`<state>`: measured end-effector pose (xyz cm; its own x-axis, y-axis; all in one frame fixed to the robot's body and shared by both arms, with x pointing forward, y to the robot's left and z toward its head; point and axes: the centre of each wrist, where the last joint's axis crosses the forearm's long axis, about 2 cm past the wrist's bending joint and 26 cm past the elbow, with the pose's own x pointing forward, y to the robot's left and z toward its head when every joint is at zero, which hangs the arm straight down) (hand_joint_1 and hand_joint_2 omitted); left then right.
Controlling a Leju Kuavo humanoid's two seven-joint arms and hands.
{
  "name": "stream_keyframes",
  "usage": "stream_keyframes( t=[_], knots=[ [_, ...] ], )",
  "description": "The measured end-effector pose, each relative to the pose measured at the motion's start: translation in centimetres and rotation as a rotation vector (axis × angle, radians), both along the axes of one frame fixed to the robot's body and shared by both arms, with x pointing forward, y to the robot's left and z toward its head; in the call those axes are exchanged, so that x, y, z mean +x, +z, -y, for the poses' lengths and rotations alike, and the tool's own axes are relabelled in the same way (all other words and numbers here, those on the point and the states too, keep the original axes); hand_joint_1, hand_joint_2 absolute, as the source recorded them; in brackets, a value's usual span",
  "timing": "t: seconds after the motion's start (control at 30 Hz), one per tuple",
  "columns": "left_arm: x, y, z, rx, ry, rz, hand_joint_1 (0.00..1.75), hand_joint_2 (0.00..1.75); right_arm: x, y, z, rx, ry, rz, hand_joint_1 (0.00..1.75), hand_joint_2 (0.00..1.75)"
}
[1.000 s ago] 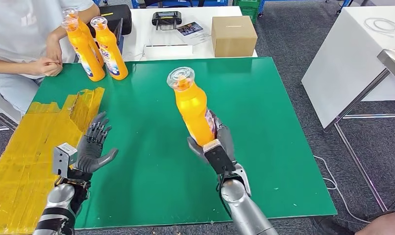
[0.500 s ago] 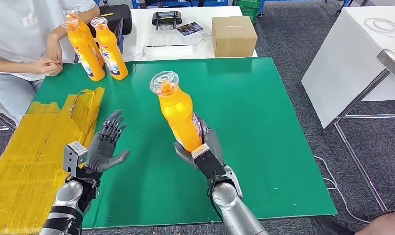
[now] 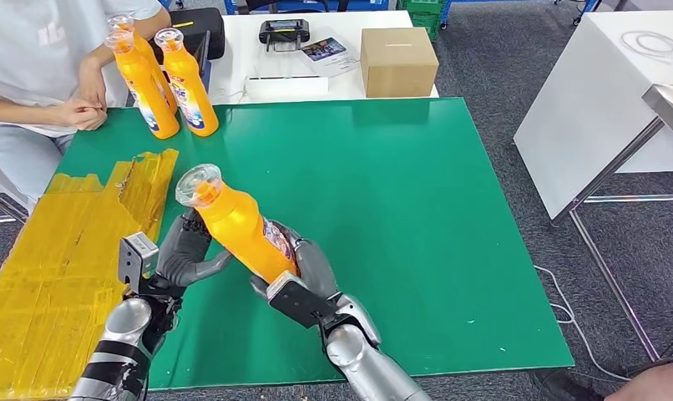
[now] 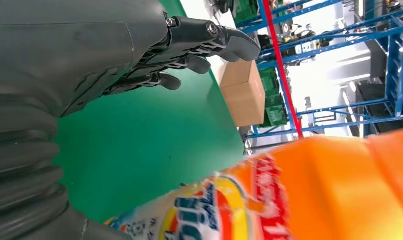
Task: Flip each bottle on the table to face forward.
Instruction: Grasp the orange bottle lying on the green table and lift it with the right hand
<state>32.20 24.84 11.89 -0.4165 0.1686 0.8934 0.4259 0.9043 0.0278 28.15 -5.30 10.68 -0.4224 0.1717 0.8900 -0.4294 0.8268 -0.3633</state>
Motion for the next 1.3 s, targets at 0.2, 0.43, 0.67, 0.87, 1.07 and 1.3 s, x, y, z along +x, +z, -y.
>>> stream_keyframes(
  t=[0.2, 0.43, 0.67, 0.87, 1.07, 1.3],
  knots=[
    [0.1, 0.2, 0.2, -0.003, -0.004, 0.006, 0.0, 1.75, 0.2, -0.6, -0.1, -0.032, 0.005, -0.015, 1.75, 1.75],
    [0.3, 0.4, 0.4, -0.003, -0.008, 0.018, 0.0, 1.75, 0.4, -0.8, 0.0, -0.037, -0.027, -0.005, 1.75, 1.75],
    [0.3, 0.4, 0.6, -0.002, -0.01, 0.019, 0.0, 1.75, 0.7, -0.9, 0.3, -0.028, -0.056, -0.005, 1.75, 1.75],
    [0.3, 0.4, 0.6, -0.003, -0.009, 0.022, 0.0, 1.75, 1.4, -0.8, 2.0, 0.01, -0.124, -0.003, 1.75, 1.75],
    [0.3, 0.4, 0.6, -0.003, -0.009, 0.022, 0.0, 1.75, 2.1, -0.5, 3.8, 0.033, -0.197, 0.019, 1.75, 1.75],
    [0.3, 0.4, 0.6, 0.001, -0.011, 0.022, 0.0, 1.75, 2.5, -0.5, 5.2, 0.001, -0.287, 0.057, 1.75, 1.75]
  ],
)
